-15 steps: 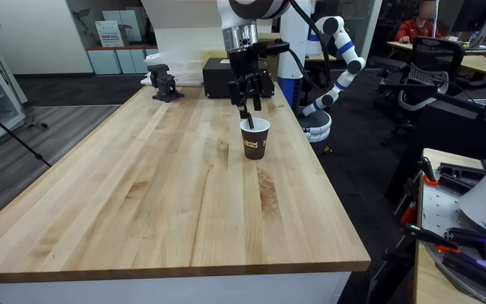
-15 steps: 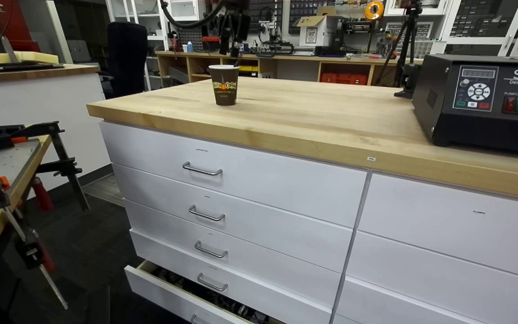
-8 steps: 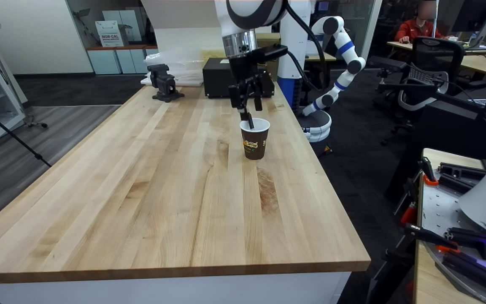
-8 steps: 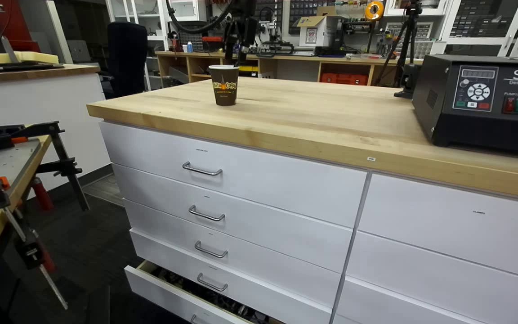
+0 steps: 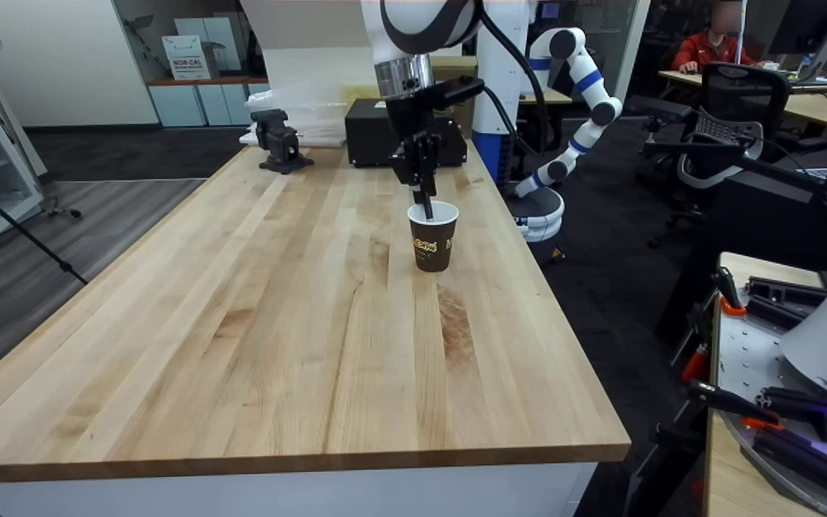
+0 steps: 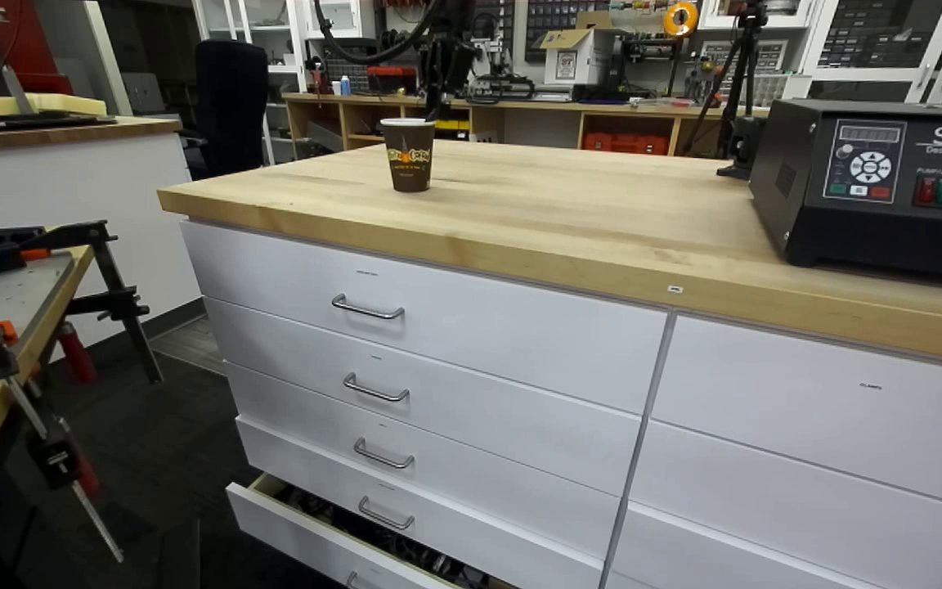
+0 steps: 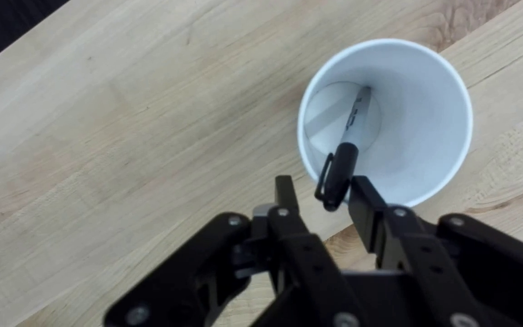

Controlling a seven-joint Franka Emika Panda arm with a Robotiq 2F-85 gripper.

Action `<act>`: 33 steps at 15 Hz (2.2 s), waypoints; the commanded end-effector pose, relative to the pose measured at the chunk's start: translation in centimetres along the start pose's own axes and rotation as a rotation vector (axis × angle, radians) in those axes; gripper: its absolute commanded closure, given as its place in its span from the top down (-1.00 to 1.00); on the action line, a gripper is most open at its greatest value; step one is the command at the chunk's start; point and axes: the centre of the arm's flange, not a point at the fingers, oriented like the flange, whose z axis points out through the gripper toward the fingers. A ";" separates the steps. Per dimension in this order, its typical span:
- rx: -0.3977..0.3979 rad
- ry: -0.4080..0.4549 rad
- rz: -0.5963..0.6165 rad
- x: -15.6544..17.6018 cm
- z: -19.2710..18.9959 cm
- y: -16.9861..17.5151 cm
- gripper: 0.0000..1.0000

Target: Put the marker on the table

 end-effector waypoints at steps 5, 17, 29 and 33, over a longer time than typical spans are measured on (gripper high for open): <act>-0.037 0.023 0.004 0.1 -1.8 0.1 -1.00; -0.040 -0.053 -0.043 -0.4 -1.3 -0.8 0.78; -0.053 -0.094 -0.054 -0.9 -1.5 -0.6 -0.86; -0.053 -0.094 -0.057 -0.7 -1.7 -0.8 -0.23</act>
